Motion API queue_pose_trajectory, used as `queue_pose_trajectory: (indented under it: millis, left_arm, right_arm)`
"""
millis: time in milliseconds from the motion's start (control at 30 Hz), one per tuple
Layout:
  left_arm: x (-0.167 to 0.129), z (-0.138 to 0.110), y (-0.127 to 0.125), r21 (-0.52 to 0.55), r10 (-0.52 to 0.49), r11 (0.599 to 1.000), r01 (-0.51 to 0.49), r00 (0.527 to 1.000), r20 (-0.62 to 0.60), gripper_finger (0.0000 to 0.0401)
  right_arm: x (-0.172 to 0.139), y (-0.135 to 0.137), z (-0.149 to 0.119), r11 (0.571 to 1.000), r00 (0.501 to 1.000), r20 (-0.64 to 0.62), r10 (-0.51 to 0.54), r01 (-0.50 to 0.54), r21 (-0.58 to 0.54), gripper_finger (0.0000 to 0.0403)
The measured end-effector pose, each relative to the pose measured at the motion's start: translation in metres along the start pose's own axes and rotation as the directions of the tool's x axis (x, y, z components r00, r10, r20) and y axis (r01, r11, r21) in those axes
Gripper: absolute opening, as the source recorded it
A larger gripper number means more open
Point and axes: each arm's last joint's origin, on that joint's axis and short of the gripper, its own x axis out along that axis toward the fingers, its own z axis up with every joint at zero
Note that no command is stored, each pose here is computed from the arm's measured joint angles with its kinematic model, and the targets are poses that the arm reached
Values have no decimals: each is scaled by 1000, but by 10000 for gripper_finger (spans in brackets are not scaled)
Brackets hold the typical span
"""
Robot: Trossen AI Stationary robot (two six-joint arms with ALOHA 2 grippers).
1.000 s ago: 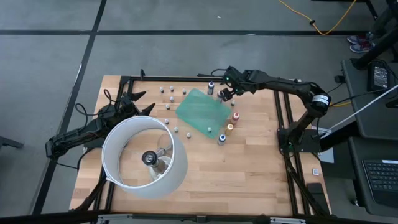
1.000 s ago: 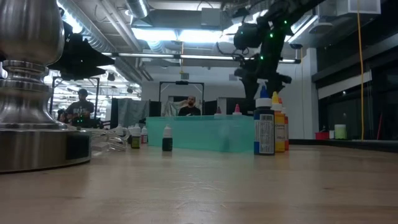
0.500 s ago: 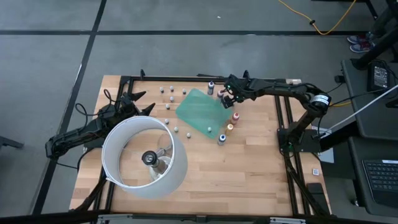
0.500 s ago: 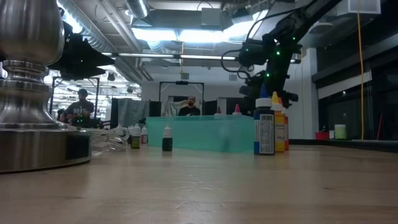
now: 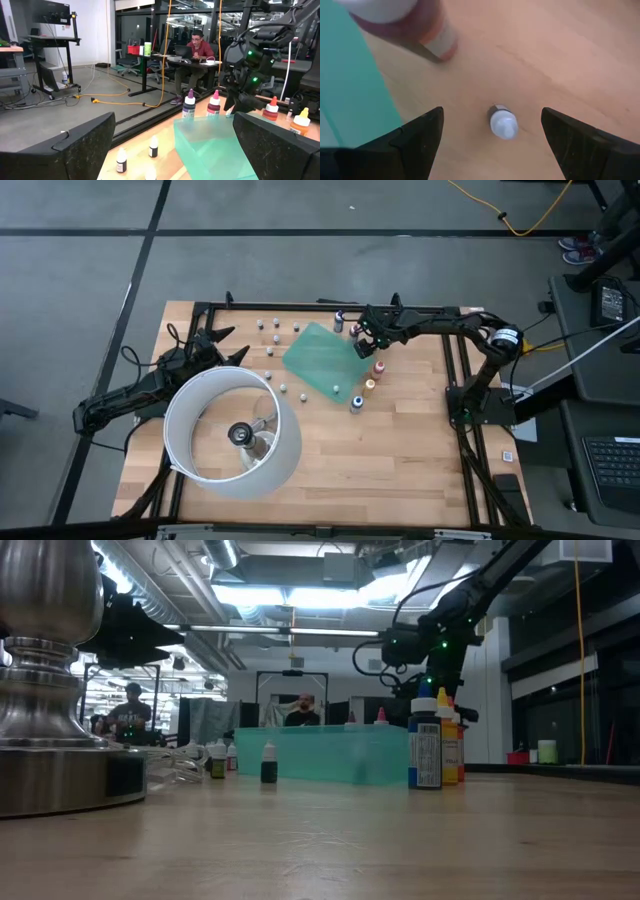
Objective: Pick & Place food coloring
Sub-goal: Put the small black food coloring bottle into the green bin
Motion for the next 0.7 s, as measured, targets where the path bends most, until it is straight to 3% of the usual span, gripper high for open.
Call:
queue_pose_trajectory:
  millis: [300,700]
  left_arm:
    - [0,0,0,0,0,1000,0,1000,0,400]
    - [0,0,0,0,0,1000,0,1000,0,400]
  right_arm:
    - [0,-2,-1,1000,1000,-22,-13,12,-5,319]
    - [0,-4,-1,999,999,-27,-21,20,-26,196]
